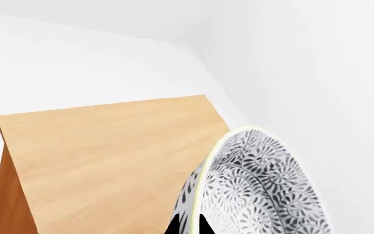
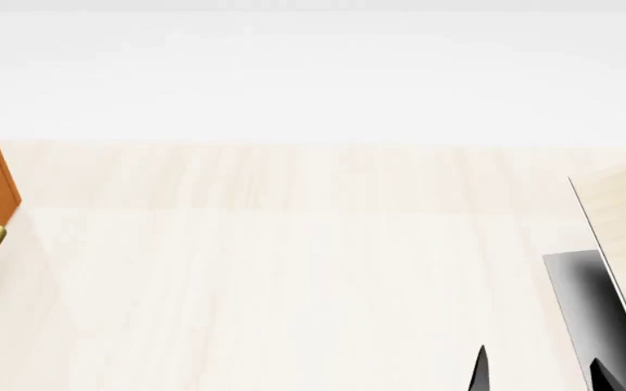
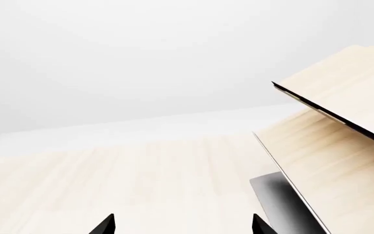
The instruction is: Close the top drawer of the cabinet and put the bowl on top of it.
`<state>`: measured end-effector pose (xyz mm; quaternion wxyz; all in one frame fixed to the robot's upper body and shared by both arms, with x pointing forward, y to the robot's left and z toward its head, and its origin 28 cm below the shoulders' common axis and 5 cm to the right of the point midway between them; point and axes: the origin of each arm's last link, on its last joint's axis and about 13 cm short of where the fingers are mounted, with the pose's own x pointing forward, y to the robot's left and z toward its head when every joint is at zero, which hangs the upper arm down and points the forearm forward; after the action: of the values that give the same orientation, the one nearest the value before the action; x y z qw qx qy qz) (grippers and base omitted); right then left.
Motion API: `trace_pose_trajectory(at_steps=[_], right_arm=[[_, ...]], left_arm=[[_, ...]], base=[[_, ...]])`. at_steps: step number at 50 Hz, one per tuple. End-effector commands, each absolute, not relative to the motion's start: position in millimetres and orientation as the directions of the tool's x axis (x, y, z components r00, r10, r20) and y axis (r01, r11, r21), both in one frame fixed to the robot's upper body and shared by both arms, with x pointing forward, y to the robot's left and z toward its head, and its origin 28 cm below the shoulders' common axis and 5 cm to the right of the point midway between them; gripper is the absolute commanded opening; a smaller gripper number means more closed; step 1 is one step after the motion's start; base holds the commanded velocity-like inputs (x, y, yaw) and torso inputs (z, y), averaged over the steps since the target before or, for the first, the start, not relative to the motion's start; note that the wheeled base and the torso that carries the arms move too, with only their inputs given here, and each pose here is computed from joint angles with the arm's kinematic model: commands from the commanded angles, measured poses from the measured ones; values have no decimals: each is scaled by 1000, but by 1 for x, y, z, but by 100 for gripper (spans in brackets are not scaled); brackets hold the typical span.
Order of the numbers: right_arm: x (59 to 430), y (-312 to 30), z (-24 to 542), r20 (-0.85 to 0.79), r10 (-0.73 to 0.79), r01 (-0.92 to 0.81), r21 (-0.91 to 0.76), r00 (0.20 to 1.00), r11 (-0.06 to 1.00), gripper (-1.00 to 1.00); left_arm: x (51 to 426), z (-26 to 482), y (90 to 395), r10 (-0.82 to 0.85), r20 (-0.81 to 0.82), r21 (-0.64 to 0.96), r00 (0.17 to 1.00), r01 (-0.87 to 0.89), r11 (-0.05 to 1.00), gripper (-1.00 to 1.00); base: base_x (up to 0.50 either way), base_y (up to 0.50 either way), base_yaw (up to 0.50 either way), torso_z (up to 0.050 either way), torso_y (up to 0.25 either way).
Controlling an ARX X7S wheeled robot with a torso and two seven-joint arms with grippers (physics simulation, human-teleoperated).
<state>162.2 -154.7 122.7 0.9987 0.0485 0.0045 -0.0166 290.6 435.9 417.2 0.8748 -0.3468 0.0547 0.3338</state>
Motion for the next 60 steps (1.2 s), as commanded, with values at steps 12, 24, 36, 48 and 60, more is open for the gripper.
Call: trace_pose_trajectory(at_steps=[12, 24, 36, 48, 60], right_arm=[[162, -153, 124, -12, -33, 34, 90, 999, 995, 100], [163, -151, 124, -13, -28, 29, 85, 1000, 996, 100], [163, -151, 125, -14, -30, 31, 79, 999, 996, 100], [163, -150, 122, -19, -27, 28, 78, 999, 997, 100], [164, -150, 122, -19, -22, 24, 82, 1000, 996, 100]], left_arm=[[293, 380, 450, 554, -375, -573, 743, -656, 491, -100], [290, 366, 460, 567, -399, -556, 721, -682, 475, -100], [292, 346, 468, 582, -427, -539, 692, -712, 450, -100], [289, 350, 469, 581, -425, -543, 694, -709, 450, -100], [286, 358, 467, 584, -408, -544, 702, -700, 463, -100]], base=[[0, 0, 0, 0, 0], [0, 0, 0, 0, 1], [0, 0, 0, 0, 0], [0, 0, 0, 0, 0], [0, 0, 0, 0, 0]])
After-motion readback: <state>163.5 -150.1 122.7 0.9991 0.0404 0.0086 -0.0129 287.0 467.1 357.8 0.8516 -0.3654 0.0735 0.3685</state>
